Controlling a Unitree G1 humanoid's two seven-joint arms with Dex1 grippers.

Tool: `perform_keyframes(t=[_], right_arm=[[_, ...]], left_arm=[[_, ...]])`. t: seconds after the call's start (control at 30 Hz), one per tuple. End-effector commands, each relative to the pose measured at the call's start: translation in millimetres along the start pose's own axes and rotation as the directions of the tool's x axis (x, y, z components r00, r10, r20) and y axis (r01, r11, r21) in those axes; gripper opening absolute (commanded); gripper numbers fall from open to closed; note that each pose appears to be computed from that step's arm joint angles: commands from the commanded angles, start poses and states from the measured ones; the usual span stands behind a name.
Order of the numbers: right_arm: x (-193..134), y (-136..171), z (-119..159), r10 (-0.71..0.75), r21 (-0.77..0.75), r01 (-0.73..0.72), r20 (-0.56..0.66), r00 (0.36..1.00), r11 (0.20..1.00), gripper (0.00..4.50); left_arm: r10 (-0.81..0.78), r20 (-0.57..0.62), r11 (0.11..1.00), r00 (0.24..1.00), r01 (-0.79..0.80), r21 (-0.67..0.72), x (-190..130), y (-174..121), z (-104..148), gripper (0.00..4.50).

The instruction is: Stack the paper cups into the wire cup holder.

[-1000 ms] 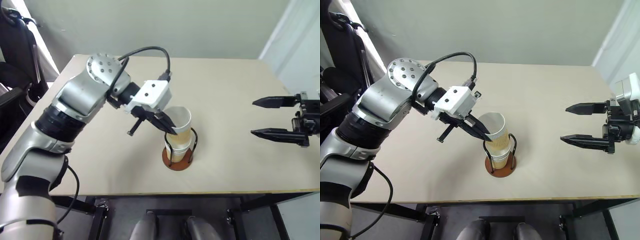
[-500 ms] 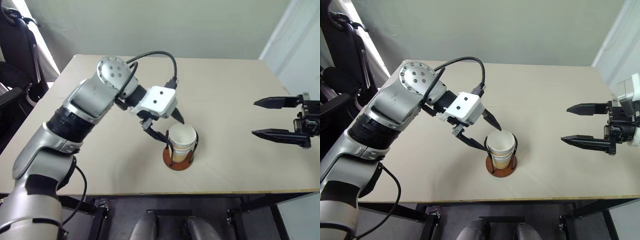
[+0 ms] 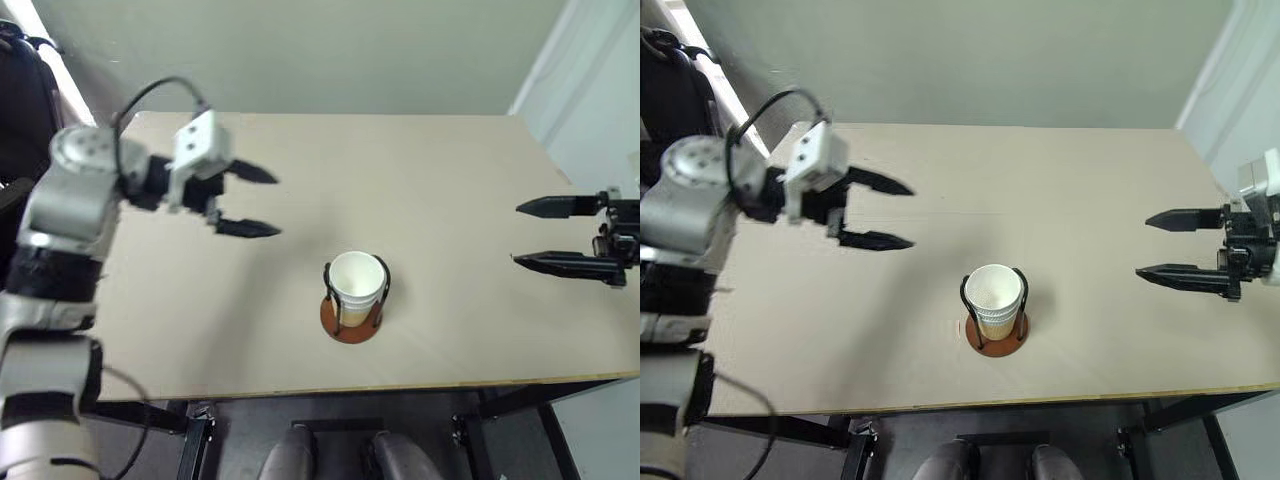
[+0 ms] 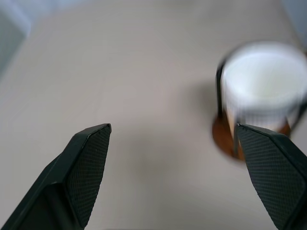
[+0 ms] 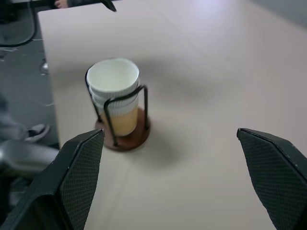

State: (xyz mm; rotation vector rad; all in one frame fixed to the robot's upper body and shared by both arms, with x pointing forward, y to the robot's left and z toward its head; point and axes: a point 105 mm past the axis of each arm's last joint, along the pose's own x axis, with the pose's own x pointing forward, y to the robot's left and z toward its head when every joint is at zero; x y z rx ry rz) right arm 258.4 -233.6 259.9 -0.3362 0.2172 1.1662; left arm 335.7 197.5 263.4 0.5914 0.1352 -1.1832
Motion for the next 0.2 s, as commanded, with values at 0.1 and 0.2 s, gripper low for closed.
perform_keyframes(t=[0.1, 0.2], right_arm=[[-33.6, -19.8, -8.8, -0.115, 0.020, 0.115, -0.012, 0.993, 0.993, 4.50], [-46.4, -24.4, -14.4, -0.149, 0.029, 0.149, -0.017, 0.989, 0.988, 4.50]], left_arm=[[0.157, 0.020, 0.981, 0.987, -0.154, -0.119, -50.3, -4.8, -21.0, 4.46], [0.211, -0.009, 0.960, 0.978, -0.209, -0.186, -65.7, -17.9, -40.6, 4.46]])
